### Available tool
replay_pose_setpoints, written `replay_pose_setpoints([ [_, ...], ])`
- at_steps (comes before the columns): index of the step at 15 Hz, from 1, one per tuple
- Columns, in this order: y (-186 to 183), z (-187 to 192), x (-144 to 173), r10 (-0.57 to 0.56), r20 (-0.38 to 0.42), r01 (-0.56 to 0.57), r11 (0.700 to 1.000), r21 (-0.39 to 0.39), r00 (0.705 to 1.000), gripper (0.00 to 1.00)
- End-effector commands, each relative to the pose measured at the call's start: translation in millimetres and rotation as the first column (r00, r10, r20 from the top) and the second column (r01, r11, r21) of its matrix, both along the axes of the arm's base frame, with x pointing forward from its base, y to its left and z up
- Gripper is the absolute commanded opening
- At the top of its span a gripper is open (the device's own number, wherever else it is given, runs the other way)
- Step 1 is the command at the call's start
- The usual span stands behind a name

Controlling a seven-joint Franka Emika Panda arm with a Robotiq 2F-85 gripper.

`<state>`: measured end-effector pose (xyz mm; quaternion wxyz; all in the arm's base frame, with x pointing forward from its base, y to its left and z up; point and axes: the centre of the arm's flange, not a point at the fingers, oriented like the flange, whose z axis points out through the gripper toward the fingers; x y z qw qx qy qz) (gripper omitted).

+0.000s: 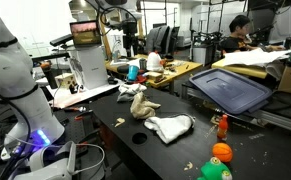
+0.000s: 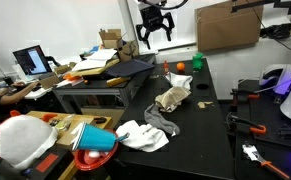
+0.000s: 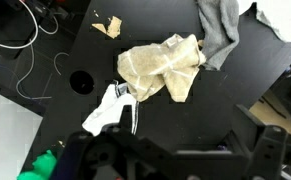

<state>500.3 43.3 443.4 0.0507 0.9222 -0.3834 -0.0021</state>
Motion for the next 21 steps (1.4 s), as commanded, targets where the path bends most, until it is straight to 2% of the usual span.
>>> replay_pose_setpoints([
  [1, 7.5, -11.7, -10.6, 0.165, -0.026, -0.163, 0.985, 0.051, 0.986, 1.0],
  [5, 5.1, -42.2, -6.9, 0.219, -0.091, -0.217, 0.976, 0.031, 0.972, 1.0],
  [9, -11.1, -86.5, 1.6, 0.189, -0.154, -0.199, 0.978, -0.055, 0.97, 1.0],
  [13, -28.5, -126.7, 9.0, 0.104, -0.225, -0.125, 0.989, -0.079, 0.969, 1.0],
  [15, -38.3, -142.4, 8.1, 0.058, -0.255, -0.077, 0.995, -0.069, 0.965, 1.0],
  [16, -40.3, -143.9, 5.1, 0.091, -0.248, -0.104, 0.994, -0.042, 0.965, 1.0],
  [17, -36.7, -134.1, -1.1, 0.143, -0.218, -0.142, 0.99, 0.017, 0.966, 1.0],
  [18, -37.8, -146.6, 5.1, 0.098, -0.258, -0.112, 0.993, -0.04, 0.961, 1.0],
  [21, -35.9, -142.1, 7.2, 0.122, -0.238, -0.127, 0.992, -0.008, 0.964, 1.0],
])
